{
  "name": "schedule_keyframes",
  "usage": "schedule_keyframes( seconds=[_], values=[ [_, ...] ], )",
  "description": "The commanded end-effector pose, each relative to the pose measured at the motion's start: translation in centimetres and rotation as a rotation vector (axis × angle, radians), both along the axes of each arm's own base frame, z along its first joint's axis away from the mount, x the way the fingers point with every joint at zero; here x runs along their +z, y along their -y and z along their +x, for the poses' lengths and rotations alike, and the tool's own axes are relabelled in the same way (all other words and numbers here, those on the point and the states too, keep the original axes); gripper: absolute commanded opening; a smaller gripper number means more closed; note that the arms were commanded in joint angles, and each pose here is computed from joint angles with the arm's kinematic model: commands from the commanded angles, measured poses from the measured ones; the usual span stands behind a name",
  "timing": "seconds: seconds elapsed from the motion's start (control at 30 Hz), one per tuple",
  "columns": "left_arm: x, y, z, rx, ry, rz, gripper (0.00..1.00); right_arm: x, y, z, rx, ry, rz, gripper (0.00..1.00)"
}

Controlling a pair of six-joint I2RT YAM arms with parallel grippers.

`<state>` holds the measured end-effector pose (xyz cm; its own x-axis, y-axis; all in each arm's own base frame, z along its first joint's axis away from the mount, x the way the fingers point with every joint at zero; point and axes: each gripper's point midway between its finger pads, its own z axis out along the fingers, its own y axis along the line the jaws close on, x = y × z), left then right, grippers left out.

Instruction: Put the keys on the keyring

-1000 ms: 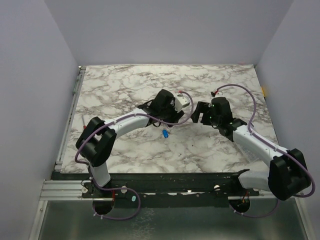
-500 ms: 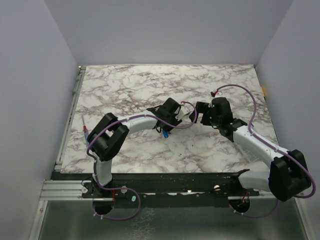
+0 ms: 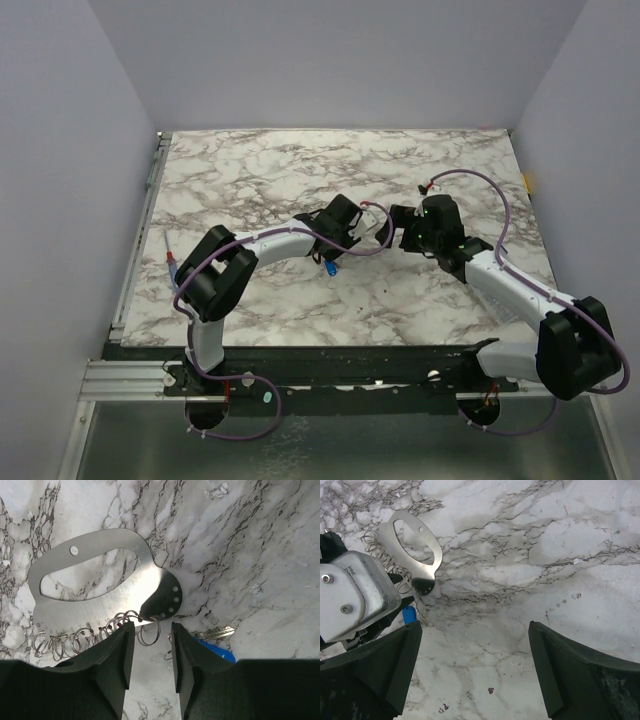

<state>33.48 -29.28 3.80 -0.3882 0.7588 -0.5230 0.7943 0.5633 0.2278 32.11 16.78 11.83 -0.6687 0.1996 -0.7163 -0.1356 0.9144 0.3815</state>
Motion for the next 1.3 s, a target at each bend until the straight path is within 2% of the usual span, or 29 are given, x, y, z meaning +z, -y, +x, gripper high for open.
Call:
schedule_keyframes(
  seconds=[0.0, 0.3, 0.5, 0.53, 0.6, 0.7, 0.87, 1.03, 1.27],
  values=[
    [0.0, -0.7, 0.3, -0.010, 0.007, 0.065, 0.39, -0.5, -0.2, -0.2, 0.024, -0.016, 0.001, 0.99],
    [-0.8, -0.6, 0.3, -0.029, -0.008, 0.085, 0.21, -0.7, -0.3, -0.2, 0.028, -0.019, 0.000, 0.99],
    [-1.1, -0.5, 0.4, -0.033, -0.015, 0.087, 0.19, -0.8, -0.2, -0.3, 0.030, -0.018, 0.000, 0.99],
    [-1.1, -0.4, 0.4, -0.034, -0.016, 0.087, 0.14, -0.8, -0.3, -0.3, 0.032, -0.017, 0.001, 0.99],
    [-1.2, -0.4, 0.5, -0.033, -0.015, 0.088, 0.00, -0.8, -0.2, -0.3, 0.030, -0.017, 0.001, 0.99],
    [-0.5, 0.1, 0.6, -0.019, -0.013, 0.057, 0.00, -0.8, -0.2, -0.3, 0.028, -0.014, -0.002, 0.99],
    [2.8, 1.3, 1.0, 0.061, -0.036, -0.082, 0.00, 0.1, -0.3, -0.1, 0.036, 0.010, 0.003, 0.98],
    [6.3, 1.8, 1.0, 0.139, -0.090, -0.259, 0.00, 2.7, -1.1, 0.0, 0.085, 0.094, 0.048, 0.97],
    [11.3, 1.9, 2.2, 0.395, -0.134, -0.543, 0.00, 7.6, -2.6, -0.9, 0.199, 0.309, 0.147, 0.95]
  ],
)
